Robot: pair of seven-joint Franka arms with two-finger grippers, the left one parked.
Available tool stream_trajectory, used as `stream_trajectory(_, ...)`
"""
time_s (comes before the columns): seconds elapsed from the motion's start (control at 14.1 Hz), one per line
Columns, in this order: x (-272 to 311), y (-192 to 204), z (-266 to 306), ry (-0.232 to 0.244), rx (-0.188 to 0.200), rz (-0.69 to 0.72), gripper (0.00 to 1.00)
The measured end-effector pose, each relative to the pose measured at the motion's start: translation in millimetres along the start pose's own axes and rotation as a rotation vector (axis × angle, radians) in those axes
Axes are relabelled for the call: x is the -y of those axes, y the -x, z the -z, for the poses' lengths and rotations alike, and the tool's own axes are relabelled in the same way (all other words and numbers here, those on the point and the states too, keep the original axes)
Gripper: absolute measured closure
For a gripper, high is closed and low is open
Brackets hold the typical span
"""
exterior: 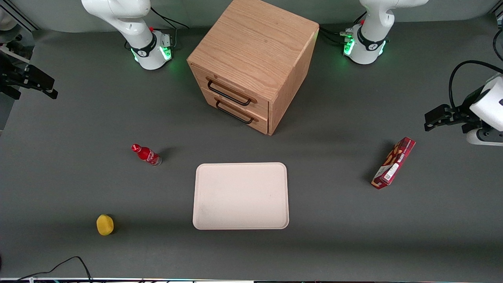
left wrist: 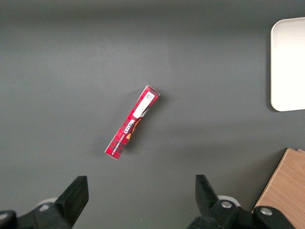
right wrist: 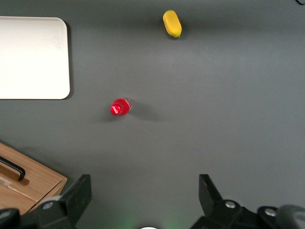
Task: Open upper drawer
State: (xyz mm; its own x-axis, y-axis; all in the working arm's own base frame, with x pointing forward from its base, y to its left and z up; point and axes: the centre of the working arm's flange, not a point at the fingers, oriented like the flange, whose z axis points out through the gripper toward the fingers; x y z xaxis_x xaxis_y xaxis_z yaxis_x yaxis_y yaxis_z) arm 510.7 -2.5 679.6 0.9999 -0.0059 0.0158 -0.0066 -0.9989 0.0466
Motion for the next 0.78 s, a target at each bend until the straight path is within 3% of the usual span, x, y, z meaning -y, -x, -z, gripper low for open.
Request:
stream_trajectory(0.43, 2.8, 1.6, 0.6, -0.017, 0.012, 0.003, 0.00)
stream_trajectory(0.78, 6.1, 5.3, -3.3, -0.044, 0.051, 0.066, 0.00)
